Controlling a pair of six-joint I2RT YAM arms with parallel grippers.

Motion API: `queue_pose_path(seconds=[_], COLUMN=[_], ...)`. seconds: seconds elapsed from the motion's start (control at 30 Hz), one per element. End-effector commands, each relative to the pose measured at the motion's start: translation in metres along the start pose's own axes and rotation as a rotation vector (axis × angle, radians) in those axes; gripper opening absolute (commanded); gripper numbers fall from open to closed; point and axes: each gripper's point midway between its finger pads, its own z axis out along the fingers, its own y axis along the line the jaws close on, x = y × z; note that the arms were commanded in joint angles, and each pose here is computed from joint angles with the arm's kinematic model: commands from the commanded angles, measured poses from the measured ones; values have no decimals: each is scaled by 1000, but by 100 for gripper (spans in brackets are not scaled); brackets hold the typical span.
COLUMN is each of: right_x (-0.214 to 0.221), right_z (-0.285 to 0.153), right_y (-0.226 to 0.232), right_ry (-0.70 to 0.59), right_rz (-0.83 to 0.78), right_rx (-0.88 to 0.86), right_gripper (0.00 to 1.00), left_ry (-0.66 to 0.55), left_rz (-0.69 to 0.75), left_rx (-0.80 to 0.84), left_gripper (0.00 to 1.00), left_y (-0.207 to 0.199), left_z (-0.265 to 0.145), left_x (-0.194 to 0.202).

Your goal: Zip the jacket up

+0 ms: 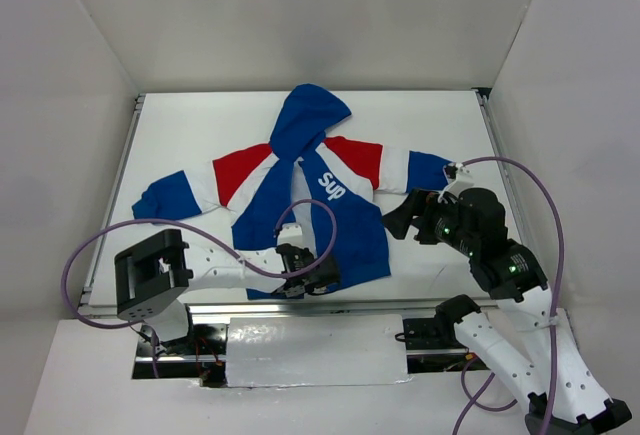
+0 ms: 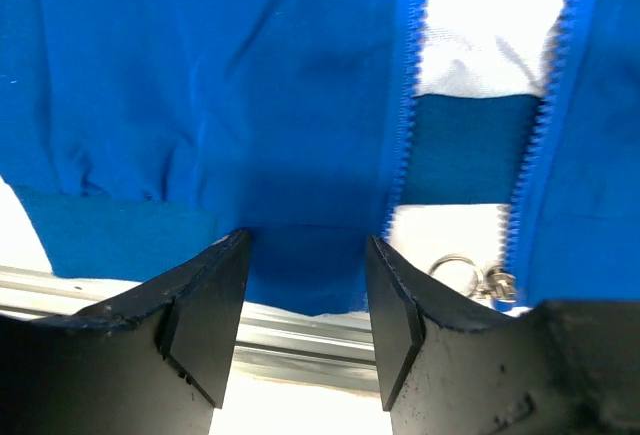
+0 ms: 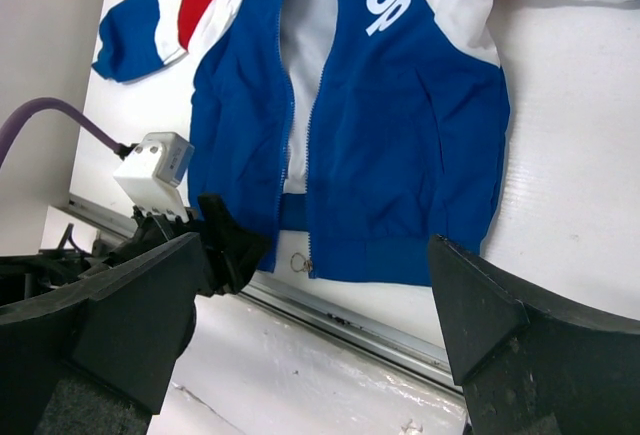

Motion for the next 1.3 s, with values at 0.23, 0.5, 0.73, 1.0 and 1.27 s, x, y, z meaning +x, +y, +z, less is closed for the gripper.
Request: queue_pose_path(seconds=[0.23,0.5,0.73,1.0,1.27], right_x=[-2,0,0,3,4], right_z=[7,9,10,11,13], right_y=[6,5,5,4,4], right_ry=[-7,0,2,13,22], right_rz=[-34,-36,-39,-39,-45], right_rx=[-39,-35,-35,-35,-38], right_gripper=[100,100,100,100,100], left_ry=[2,29,52,95,64], left_rz=[2,16,24,24,7], left_rx=[3,19,14,28,58], left_gripper=[65,67,51,31,46], left_y=[7,3,7,6,2], left_z=[0,6,15,29,21], left_x=[1,10,20,32,17])
